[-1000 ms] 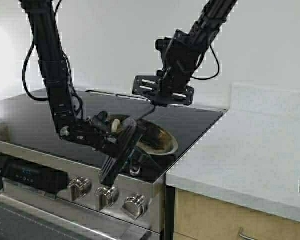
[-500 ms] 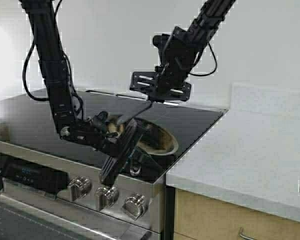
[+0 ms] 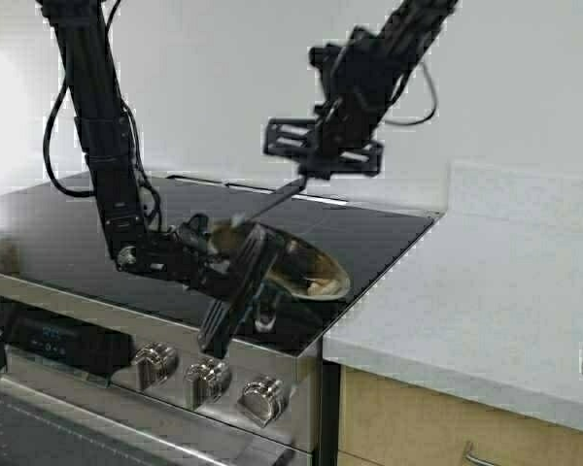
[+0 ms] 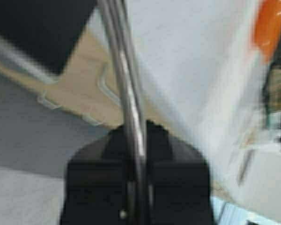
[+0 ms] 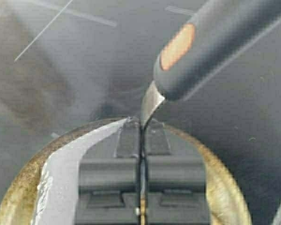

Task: Add oil to the pan and cook the shrimp and serve it

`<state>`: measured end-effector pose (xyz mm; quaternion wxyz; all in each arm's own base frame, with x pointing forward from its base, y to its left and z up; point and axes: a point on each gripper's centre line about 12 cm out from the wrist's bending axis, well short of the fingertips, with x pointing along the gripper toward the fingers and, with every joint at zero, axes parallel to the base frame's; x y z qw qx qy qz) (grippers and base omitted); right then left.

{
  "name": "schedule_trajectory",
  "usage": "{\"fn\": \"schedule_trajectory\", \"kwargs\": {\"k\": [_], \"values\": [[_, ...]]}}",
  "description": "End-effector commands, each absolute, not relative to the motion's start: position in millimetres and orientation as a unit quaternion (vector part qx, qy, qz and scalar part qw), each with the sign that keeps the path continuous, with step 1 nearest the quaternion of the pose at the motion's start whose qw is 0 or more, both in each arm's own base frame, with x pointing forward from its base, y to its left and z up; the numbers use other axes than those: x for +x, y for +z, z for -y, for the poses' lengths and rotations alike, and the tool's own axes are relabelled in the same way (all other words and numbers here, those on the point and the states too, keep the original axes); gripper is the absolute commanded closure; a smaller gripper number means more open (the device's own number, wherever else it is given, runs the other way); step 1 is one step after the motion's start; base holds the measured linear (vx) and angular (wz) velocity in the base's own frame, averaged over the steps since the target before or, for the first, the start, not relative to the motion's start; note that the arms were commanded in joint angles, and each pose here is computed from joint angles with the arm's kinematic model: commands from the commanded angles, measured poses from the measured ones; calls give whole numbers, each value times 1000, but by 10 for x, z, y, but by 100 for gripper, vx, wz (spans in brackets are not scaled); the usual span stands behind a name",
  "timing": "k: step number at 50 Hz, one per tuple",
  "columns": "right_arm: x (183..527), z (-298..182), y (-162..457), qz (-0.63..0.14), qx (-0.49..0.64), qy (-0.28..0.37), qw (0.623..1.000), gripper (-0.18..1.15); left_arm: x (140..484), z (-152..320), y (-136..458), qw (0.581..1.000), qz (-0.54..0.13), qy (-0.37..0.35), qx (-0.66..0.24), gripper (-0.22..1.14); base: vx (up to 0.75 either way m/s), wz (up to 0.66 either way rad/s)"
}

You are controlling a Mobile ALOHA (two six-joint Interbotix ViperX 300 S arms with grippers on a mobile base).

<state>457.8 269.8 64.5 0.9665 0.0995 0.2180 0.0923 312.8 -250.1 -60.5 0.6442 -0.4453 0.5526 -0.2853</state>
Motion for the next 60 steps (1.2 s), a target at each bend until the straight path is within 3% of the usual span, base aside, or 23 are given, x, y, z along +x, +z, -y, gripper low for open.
{"fn": "schedule_trajectory", "kwargs": {"k": [1,31,43,60], "values": [[4587,-2625,1061,-182,105,94,973,90,3236,2473,-531,627,-515,-300,-501,89,0,0],[4382,-2451,970,-191,79,81,975,90,3391,2518,-610,496,-417,-379,-661,89,0,0],[4313,-2367,944,-188,74,71,977,90,3353,2479,-740,504,-417,-364,-663,89,0,0],[4236,-2299,963,-184,94,60,977,90,3392,2413,-864,559,-428,-316,-636,89,0,0]]}}
